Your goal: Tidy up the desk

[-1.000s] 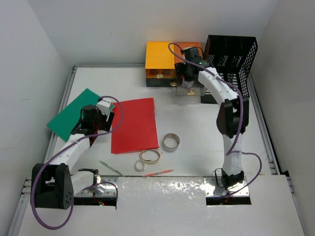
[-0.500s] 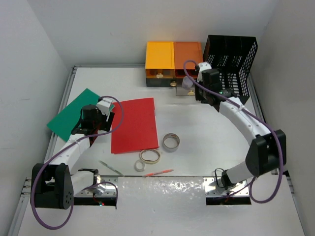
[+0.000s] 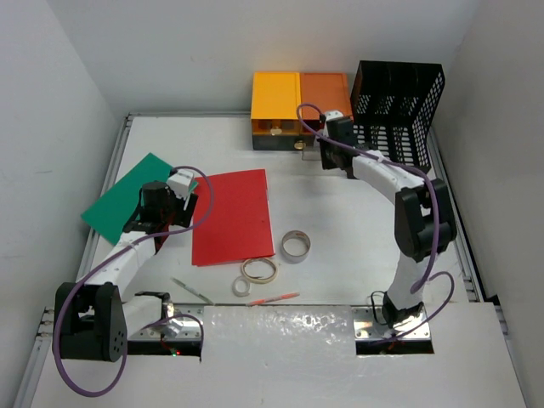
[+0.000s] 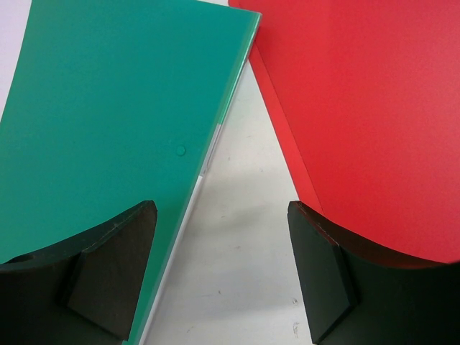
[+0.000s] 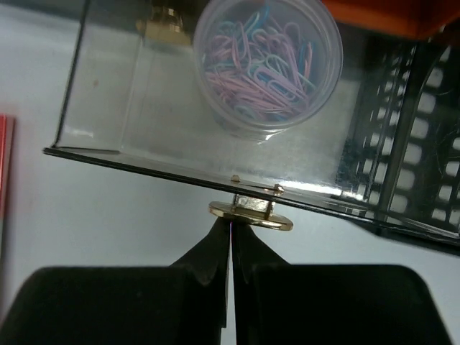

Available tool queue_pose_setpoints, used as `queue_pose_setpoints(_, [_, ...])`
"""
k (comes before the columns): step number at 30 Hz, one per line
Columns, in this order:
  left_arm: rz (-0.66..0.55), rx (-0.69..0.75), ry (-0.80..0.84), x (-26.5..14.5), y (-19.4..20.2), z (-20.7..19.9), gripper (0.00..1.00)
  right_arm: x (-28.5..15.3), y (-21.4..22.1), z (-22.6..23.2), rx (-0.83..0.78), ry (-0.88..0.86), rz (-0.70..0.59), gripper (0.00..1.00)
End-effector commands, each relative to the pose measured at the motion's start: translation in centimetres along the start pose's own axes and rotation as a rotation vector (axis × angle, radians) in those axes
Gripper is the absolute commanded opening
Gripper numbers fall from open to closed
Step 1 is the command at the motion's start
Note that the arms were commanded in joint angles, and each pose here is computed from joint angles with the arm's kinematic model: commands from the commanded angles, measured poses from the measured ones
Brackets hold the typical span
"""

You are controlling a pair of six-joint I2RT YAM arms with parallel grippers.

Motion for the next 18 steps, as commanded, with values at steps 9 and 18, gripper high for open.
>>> queue_pose_setpoints(9, [-0.006, 0.008, -0.034, 0.4, -0.5, 1.1, 0.72, 3.4, -10.2, 1.2, 0.052, 0.018, -0.353, 0.0])
queue_pose_setpoints(18, [0.007, 0.029, -0.054, 0.3, -0.7, 1.7, 0.71, 6.3, -12.7, 0.8, 0.052, 0.07, -0.457, 0.0])
Point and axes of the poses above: each gripper's point midway between its finger pads, its own x axis out along the fingers, its own z axis along the line the jaws close on, y = z × x, the point moved 2 cm from there along -x, back along the fingers, and after that the axes turned 13 degrees about x, right-handed, at the moved point
